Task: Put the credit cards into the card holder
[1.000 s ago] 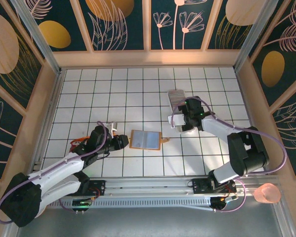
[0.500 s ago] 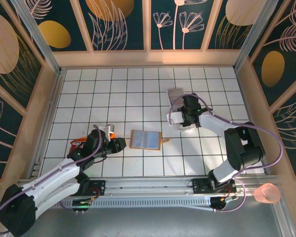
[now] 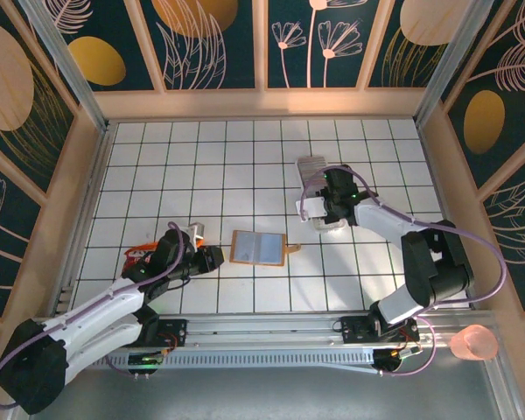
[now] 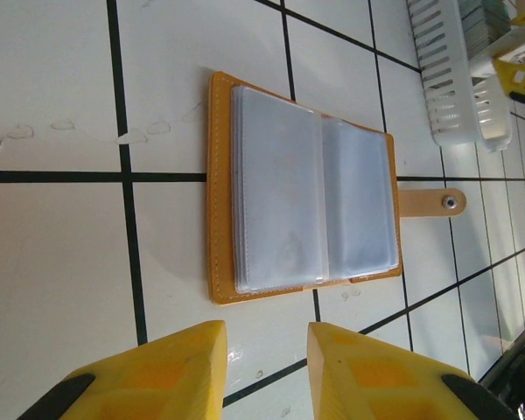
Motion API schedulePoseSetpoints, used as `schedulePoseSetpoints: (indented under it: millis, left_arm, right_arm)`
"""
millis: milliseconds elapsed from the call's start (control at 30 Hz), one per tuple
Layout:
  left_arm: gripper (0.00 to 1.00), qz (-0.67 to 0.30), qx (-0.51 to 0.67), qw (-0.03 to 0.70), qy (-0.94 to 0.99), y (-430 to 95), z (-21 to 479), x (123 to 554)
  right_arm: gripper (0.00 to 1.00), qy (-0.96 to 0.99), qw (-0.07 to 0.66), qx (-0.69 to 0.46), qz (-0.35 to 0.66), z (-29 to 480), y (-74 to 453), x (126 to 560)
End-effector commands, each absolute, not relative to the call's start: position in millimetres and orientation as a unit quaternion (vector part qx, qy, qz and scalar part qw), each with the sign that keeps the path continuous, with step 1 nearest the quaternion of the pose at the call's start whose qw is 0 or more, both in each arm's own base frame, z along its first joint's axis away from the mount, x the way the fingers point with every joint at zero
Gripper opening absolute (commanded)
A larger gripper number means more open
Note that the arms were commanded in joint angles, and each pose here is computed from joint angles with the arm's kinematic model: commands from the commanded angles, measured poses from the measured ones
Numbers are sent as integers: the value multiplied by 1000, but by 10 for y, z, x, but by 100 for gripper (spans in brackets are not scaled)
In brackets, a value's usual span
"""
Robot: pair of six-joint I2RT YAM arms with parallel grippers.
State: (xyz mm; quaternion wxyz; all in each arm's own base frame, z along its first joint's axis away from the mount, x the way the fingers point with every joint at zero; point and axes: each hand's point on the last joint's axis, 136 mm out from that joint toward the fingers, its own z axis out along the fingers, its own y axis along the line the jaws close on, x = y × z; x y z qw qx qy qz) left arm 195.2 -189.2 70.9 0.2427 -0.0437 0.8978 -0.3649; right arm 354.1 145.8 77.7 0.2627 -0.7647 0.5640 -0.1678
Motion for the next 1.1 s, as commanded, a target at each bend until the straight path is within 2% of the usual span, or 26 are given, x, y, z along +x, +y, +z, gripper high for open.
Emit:
schedulePoseSetpoints:
  millis: [0,300,467,667,833,967,1067]
  left_arm:
    - [29,-376,-38,241,894,-1947,752,1948]
    - [27,-378,-39,238,894,-1956,745,1947]
    - [27,-376,-40,240,894,-1953,751,1957]
    - [31,-362,-40,254,896,-1938,793,2039]
    - [35,-344,-43,265,900,-1937,799,2155]
    - [37,-337,-40,264,903,-1976,782,2228]
    - [38,-335,-32,251,907,-2035,728,2250]
  right_arm:
    - [32,556,282,-759,-189,1023,1465,3598]
    - [22,558,280,-758,-187,1018,1437,3539]
    - [13,563,278,-756,-183,1071,1423,3489]
    - [8,574,263,-758,-162,1118,1417,3300]
    - [0,595,258,-748,-138,1208,1442,3107]
    - [0,612,261,-736,-123,1316,1474,2953]
    - [0,633,288,-710,-112,1504,1570,2883]
